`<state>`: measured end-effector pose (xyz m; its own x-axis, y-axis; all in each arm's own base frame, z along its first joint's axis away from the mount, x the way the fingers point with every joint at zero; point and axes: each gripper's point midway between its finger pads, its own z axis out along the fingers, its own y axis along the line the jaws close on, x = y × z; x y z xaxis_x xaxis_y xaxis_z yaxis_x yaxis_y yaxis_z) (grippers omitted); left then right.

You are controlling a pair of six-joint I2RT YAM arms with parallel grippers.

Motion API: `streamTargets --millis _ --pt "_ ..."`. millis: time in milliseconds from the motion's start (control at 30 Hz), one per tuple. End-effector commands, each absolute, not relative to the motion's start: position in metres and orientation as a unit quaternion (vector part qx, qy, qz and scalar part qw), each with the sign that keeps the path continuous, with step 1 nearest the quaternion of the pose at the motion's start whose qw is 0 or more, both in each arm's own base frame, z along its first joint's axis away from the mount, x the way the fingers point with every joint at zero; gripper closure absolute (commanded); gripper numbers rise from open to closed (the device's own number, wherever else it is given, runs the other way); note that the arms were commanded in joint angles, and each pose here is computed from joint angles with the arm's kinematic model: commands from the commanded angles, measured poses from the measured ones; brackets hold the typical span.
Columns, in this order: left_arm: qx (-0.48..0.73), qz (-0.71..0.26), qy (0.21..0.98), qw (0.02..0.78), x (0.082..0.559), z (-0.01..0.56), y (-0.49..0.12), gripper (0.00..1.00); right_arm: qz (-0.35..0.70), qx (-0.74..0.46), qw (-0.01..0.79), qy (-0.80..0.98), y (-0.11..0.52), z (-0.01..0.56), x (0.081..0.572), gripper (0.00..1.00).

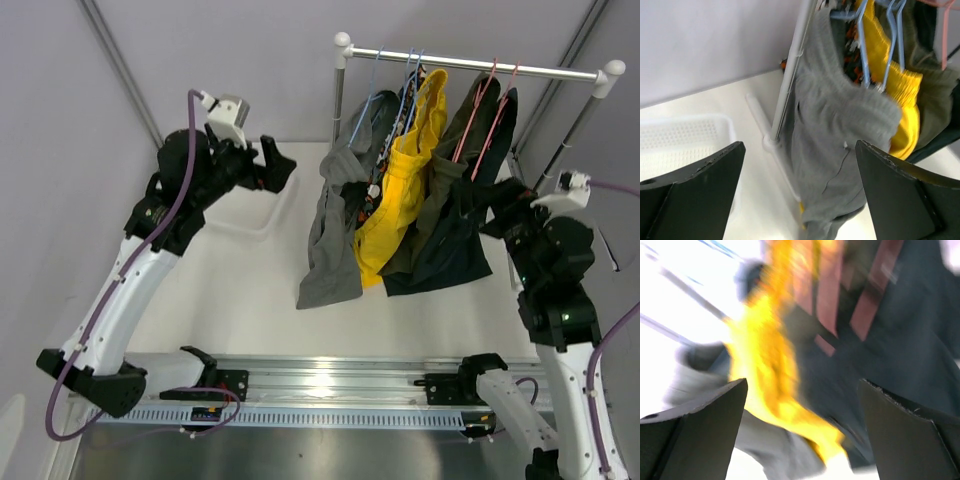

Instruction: Remove the shorts from the hanger

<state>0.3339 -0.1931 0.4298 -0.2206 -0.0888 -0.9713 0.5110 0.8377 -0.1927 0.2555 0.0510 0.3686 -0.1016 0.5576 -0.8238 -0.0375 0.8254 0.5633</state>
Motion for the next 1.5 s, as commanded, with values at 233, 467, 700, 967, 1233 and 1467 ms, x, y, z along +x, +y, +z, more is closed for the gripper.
streamTargets --millis 233,467,700,967,1233,1467 --pt "0.12 -0.19 0.752 0.62 0.292 0.348 -0.149 0.01 0.304 0.045 0.714 0.629 0.166 0.538 0.327 0.03" --pt "0.092 -0.193 0.771 0.6 0.275 0.302 -0.138 0.01 0.302 0.039 0.682 0.665 0.239 0.521 0.396 0.09" --pt "0.079 -0.189 0.768 0.606 0.267 0.292 -0.13 0.01 0.283 0.061 0.665 0.688 0.269 0.491 0.428 0.13" --pt "0.084 -0.193 0.77 0.602 0.266 0.29 -0.132 0.01 0.26 0.078 0.644 0.716 0.291 0.452 0.435 0.21" --pt "0.083 -0.191 0.775 0.597 0.266 0.286 -0.132 0.01 0.265 0.078 0.619 0.735 0.312 0.417 0.45 0.43" --pt "0.08 -0.186 0.777 0.596 0.268 0.284 -0.13 0.01 0.261 0.082 0.614 0.74 0.314 0.408 0.453 0.8"
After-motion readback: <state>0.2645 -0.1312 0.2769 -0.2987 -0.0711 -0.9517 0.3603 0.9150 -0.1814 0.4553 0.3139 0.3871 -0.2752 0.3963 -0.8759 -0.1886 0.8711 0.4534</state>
